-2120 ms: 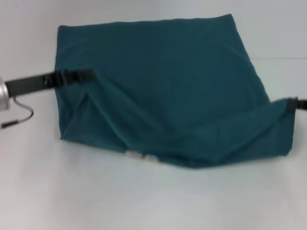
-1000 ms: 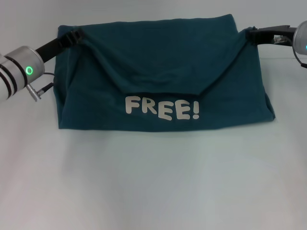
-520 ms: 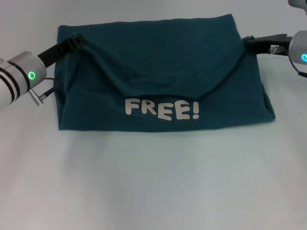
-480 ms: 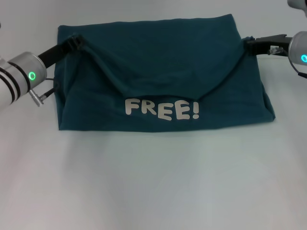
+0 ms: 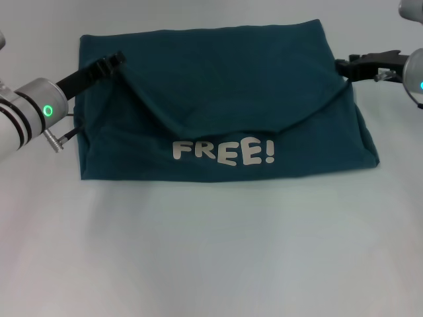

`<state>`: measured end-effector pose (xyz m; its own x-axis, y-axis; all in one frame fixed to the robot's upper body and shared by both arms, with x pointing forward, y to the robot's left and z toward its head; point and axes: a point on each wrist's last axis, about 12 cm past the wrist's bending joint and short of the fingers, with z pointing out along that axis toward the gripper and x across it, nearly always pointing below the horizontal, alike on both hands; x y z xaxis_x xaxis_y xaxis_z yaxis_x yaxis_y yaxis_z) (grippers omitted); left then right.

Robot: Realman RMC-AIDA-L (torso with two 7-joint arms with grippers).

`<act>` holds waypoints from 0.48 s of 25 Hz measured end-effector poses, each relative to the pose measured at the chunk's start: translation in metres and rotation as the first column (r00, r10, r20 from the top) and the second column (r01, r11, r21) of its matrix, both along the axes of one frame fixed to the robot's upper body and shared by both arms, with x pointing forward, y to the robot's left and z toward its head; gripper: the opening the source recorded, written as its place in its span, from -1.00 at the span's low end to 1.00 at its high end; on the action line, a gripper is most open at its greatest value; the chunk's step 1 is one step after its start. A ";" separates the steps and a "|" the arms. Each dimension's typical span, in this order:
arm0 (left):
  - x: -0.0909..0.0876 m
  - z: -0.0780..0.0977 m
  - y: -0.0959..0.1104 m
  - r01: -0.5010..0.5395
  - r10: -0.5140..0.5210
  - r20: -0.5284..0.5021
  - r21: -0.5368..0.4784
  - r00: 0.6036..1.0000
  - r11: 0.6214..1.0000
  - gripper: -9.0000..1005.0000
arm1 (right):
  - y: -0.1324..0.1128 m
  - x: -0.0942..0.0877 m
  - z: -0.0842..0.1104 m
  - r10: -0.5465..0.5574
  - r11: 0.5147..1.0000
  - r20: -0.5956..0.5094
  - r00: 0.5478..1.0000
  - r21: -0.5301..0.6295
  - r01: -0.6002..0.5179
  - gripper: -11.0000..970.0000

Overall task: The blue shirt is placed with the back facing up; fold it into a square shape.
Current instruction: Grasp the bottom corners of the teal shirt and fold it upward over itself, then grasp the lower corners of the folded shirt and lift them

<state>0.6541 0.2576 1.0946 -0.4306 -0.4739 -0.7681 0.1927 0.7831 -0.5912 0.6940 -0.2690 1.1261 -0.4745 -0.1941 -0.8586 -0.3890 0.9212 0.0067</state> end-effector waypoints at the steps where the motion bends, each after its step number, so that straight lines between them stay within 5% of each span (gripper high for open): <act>1: 0.000 0.000 0.000 -0.001 0.001 0.001 0.001 1.000 1.000 -0.68 | -0.002 0.000 0.001 -0.004 1.000 0.005 1.000 -0.003 0.004 -0.58; 5: 0.002 0.004 0.005 -0.015 0.015 0.010 -0.005 1.000 1.000 -0.39 | -0.008 0.002 0.005 -0.016 1.000 0.019 1.000 -0.011 0.016 -0.56; 11: -0.002 0.011 0.016 -0.021 0.024 0.054 -0.049 0.998 0.999 0.13 | -0.014 0.001 0.006 -0.027 1.000 0.019 0.999 0.002 0.027 -0.12; 12: -0.004 0.012 0.018 -0.013 0.016 0.062 -0.053 0.998 0.999 0.23 | -0.014 0.000 0.006 -0.026 1.000 0.017 1.000 0.005 0.026 0.07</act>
